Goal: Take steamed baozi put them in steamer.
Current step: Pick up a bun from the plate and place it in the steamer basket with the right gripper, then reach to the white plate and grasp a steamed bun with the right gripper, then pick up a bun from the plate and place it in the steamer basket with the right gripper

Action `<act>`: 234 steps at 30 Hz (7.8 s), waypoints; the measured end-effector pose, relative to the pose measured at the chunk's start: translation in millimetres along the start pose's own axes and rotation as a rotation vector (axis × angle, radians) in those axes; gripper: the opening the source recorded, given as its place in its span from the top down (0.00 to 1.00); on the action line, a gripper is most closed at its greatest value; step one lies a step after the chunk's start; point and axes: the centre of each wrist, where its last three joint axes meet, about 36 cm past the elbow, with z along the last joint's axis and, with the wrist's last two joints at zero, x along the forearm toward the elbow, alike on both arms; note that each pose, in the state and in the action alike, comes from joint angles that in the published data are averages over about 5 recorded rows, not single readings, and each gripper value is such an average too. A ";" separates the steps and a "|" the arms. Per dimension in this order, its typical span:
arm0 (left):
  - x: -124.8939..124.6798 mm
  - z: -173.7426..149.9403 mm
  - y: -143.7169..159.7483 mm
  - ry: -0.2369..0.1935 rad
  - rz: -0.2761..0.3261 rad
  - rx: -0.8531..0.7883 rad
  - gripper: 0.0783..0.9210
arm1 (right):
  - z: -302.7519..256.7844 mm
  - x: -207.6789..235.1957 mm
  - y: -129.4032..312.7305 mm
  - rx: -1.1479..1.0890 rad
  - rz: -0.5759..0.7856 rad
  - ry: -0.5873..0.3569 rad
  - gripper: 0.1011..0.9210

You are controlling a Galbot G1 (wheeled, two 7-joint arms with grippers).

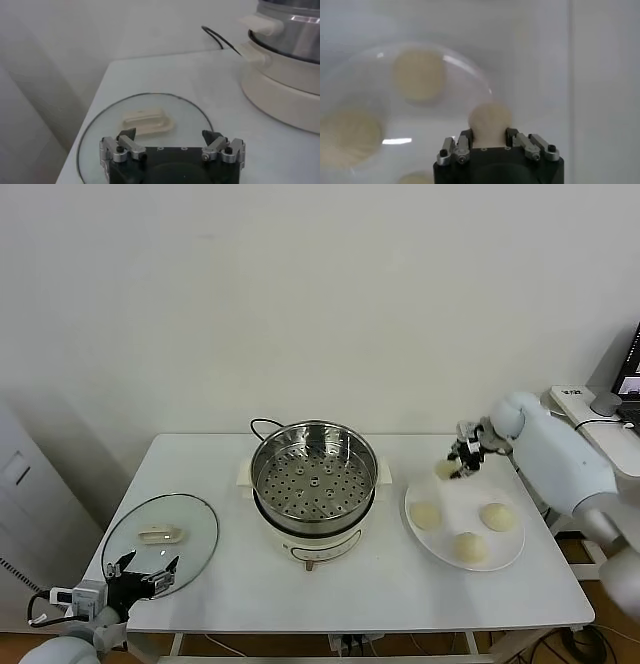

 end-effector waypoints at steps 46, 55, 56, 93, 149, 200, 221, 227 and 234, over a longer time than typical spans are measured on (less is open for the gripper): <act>4.6 6.5 -4.1 0.019 0.010 -0.021 0.12 | -297.9 -41.5 -55.4 1.258 -0.117 -0.071 0.60; 3.6 5.7 -3.6 0.018 0.009 -0.020 0.12 | -301.9 -66.3 -45.8 1.259 -0.119 -0.039 0.60; 3.4 5.8 -3.5 0.018 0.009 -0.020 0.12 | -302.2 -68.4 -45.0 1.258 -0.118 -0.037 0.60; 4.8 4.3 -2.9 0.010 0.010 -0.014 0.12 | -201.9 25.8 -104.7 0.978 -0.158 -0.173 0.12; 7.0 1.6 -5.2 0.002 0.021 -0.005 0.12 | 5.6 -109.4 74.4 -0.089 -0.340 -0.075 0.13; 11.7 -2.6 -11.7 0.001 0.028 -0.007 0.12 | -88.1 67.6 -31.5 -0.154 -0.223 -0.170 0.52; 14.4 -1.2 -12.7 0.000 0.028 -0.004 0.12 | -246.0 20.7 -45.9 -0.245 -0.212 -0.278 0.52; 13.9 0.1 -12.0 0.002 0.027 -0.004 0.12 | -273.4 -9.1 -40.3 -0.265 -0.214 -0.266 0.52; 13.0 1.0 -10.9 0.003 0.025 -0.004 0.12 | -291.5 -40.2 -33.8 -0.281 -0.215 -0.237 0.52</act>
